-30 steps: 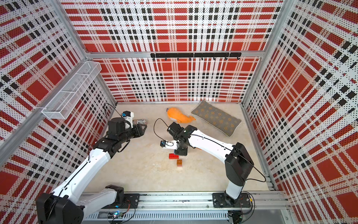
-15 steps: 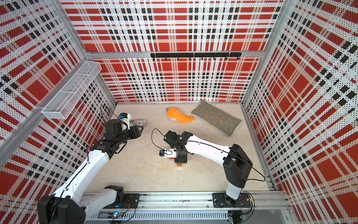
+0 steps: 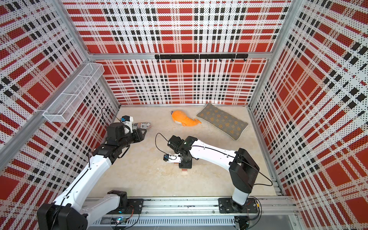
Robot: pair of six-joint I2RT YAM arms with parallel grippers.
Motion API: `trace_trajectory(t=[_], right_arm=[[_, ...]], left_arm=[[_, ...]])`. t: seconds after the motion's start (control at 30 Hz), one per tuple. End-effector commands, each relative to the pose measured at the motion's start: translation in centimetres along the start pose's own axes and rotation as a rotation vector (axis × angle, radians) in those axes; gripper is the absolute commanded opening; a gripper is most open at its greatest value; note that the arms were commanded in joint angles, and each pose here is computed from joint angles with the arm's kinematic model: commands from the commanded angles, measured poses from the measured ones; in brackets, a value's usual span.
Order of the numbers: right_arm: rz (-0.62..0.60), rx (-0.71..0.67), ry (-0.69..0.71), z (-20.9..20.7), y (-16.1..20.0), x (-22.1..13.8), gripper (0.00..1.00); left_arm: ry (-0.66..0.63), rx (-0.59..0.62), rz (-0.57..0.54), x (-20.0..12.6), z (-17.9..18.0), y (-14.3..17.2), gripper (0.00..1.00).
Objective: Assemble an ice cream with lego
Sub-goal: Assemble the lego brick with the lego brick.
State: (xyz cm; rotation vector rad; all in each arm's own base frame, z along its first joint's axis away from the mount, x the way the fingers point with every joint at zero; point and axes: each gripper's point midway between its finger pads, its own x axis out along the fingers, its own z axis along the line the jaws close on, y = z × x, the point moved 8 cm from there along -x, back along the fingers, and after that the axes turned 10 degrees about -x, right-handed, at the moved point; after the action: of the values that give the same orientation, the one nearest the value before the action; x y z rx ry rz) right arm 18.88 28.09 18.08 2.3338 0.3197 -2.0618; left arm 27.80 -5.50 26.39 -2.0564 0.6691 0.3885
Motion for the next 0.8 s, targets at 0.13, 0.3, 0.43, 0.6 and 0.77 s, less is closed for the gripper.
trace_trajectory(t=[0.13,0.3,0.43,0.6,0.77], right_arm=[[-0.013,0.006,-0.004,0.4,-0.4,0.1,0.25],[-0.012,0.012,-0.005,0.3,-0.5,0.4,0.25],[-0.004,0.017,-0.01,0.3,-0.5,0.9,0.25],[0.004,0.021,-0.016,0.4,-0.4,1.3,0.25],[0.009,0.022,-0.022,0.4,-0.3,1.6,0.25]], left_arm=[[-0.001,0.011,-0.025,-0.2,0.2,-0.2,0.53],[-0.003,0.01,-0.023,-0.2,0.2,-0.1,0.53],[-0.003,0.011,-0.024,-0.2,0.2,-0.2,0.53],[-0.004,0.013,-0.021,-0.1,0.3,-0.1,0.53],[-0.006,0.012,-0.021,-0.1,0.3,-0.1,0.53]])
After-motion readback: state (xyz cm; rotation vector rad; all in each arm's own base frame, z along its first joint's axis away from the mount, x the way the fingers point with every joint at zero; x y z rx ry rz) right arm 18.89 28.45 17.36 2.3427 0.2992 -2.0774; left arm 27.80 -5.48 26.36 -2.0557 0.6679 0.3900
